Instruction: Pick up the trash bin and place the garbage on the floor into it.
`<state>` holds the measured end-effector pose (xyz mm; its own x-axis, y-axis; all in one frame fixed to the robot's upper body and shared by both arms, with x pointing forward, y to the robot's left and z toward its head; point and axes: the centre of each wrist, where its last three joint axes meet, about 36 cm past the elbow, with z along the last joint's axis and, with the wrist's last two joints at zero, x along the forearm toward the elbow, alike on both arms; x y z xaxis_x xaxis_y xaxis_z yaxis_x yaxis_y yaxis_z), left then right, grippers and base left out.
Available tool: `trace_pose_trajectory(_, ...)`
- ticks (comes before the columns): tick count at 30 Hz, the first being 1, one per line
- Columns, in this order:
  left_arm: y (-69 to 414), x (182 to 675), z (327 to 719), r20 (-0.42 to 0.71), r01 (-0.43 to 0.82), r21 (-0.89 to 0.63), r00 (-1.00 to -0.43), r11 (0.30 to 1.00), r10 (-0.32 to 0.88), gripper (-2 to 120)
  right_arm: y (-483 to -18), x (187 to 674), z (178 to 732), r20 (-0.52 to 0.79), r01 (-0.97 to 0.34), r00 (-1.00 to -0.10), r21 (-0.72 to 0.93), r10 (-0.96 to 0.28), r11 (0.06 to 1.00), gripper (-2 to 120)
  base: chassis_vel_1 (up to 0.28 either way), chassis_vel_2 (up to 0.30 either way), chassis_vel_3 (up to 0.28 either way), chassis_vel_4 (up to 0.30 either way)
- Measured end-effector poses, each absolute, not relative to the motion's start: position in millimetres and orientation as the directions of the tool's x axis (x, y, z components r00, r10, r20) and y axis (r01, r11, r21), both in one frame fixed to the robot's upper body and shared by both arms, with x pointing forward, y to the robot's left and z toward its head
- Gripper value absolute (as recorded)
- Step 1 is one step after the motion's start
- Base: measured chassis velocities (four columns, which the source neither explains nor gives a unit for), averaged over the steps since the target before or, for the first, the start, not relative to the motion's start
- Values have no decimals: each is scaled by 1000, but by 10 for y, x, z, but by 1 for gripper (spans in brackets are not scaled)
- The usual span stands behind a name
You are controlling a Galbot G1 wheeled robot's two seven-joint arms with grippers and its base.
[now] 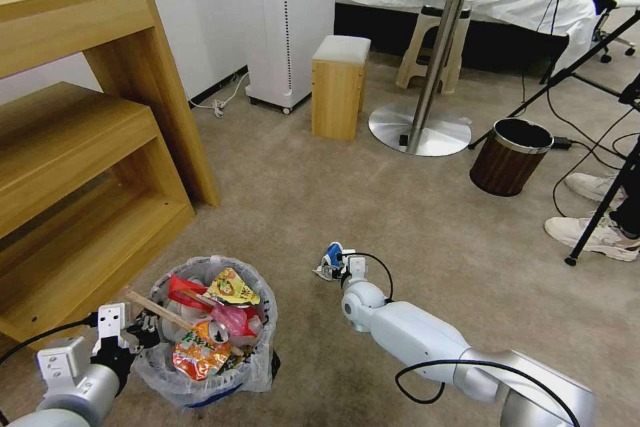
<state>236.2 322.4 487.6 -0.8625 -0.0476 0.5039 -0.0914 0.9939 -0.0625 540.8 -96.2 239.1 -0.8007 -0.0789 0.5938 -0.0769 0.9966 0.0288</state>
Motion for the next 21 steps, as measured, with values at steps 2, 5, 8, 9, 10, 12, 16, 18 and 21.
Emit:
trace_pose_trajectory(2,3222,2361,4874,503,-92,-64,-863,994,-47,0,-948,5426,2380,591,-80,-803,24,-79,996,99,0,0,0,0)
trace_pose_trajectory(5,3222,2357,4872,499,-94,-65,-865,993,-49,0,-947,5435,2359,586,-86,-806,19,-81,996,92,0,0,0,0)
trace_pose_trajectory(8,3224,2351,4870,497,-95,-66,-867,993,-50,0,-955,5433,2341,582,-94,-809,12,-84,995,84,0,0,0,0)
trace_pose_trajectory(9,3223,2347,4871,495,-95,-67,-868,993,-50,0,-960,5427,2330,579,-101,-810,10,-88,995,80,0,0,0,0)
trace_pose_trajectory(10,3222,2344,4871,493,-95,-67,-868,993,-49,0,-964,5421,2323,579,-103,-811,8,-89,995,77,0,0,0,0)
trace_pose_trajectory(12,3219,2338,4873,489,-94,-68,-871,993,-49,0,-979,5401,2302,574,-107,-813,11,-95,994,69,0,0,0,0)
trace_pose_trajectory(16,3219,2331,4878,487,-92,-65,-872,994,-49,0,-1025,5384,2281,564,-110,-820,7,-95,994,54,0,0,0,0)
trace_pose_trajectory(18,3218,2333,4881,485,-91,-65,-873,994,-48,0,-1069,5360,2292,563,-120,-820,9,-104,993,46,0,0,0,0)
trace_pose_trajectory(21,3214,2341,4883,483,-89,-67,-874,994,-46,0,-1131,5325,2286,563,-133,-818,14,-118,991,36,0,0,0,0)
